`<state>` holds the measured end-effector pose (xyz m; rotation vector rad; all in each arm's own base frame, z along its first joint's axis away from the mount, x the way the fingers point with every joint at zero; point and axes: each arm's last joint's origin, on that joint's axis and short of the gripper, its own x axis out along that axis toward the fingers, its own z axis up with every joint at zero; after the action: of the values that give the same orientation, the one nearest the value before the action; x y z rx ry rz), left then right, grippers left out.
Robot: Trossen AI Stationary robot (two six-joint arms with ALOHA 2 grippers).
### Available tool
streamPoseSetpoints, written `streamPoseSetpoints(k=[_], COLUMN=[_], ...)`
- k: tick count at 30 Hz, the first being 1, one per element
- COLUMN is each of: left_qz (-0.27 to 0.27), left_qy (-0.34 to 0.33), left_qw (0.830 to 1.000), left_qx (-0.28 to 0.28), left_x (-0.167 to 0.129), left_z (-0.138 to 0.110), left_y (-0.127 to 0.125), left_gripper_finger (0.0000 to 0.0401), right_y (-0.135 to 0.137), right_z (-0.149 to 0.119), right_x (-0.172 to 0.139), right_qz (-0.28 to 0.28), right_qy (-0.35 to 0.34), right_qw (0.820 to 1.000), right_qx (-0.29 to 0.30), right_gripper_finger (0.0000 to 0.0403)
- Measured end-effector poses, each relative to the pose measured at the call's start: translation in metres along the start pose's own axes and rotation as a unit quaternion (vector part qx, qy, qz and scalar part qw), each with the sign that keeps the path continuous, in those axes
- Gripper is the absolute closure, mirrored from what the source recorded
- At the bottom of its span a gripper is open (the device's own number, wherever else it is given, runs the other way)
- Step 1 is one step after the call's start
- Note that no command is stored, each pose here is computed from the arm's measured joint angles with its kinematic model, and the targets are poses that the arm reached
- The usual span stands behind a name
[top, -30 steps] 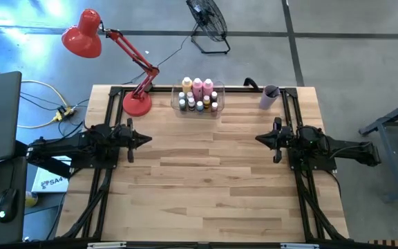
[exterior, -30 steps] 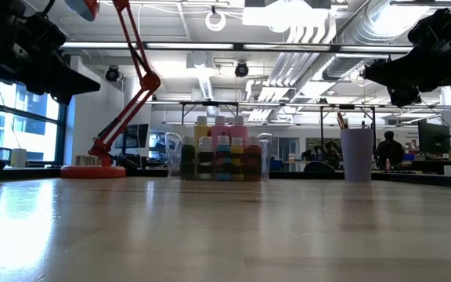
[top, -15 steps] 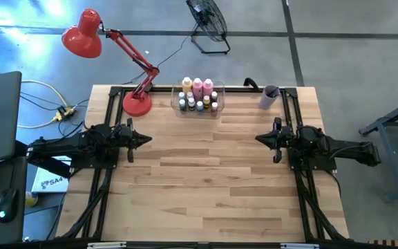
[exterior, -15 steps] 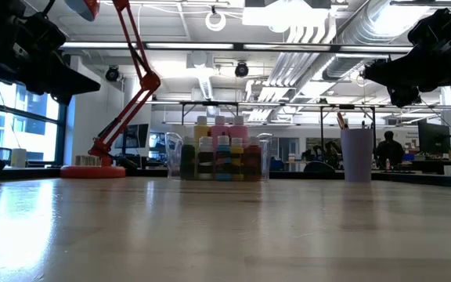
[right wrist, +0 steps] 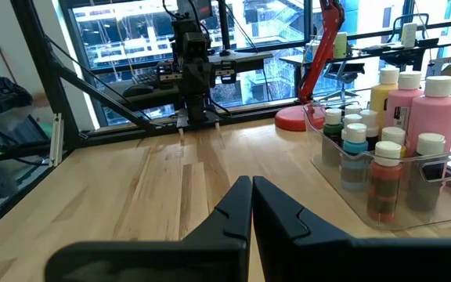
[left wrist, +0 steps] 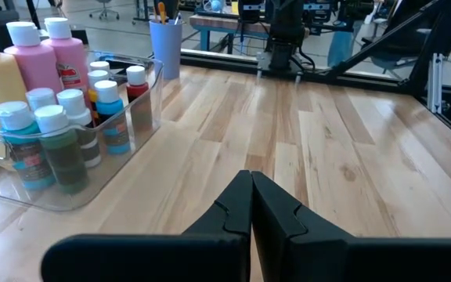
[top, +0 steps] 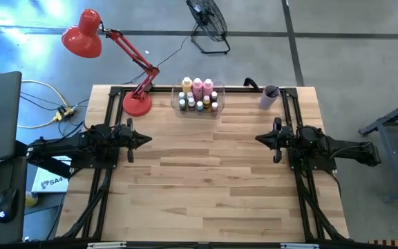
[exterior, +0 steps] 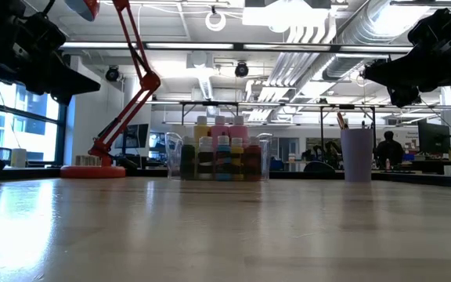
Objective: Pick & Place Paint Supplies
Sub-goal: Return to Home Position
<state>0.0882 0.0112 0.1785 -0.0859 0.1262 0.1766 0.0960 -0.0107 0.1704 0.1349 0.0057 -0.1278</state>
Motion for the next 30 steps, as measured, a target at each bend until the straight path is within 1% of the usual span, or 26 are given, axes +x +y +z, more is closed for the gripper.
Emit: streamPoseSetpoints(k=[30], left_qz=[-0.004], left_qy=[0.001], left_qw=[1.0], left_qx=[0.001], left_x=[0.0], left_z=[-0.0001], left_y=[-0.0011], left_gripper_finger=[0.0401], right_y=[0.0], right_z=[0.0], right_x=[0.0], right_qz=[0.0], right_qy=[0.0], right_qw=[1.0], right_qx=[0.0], right_gripper_finger=[0.0399])
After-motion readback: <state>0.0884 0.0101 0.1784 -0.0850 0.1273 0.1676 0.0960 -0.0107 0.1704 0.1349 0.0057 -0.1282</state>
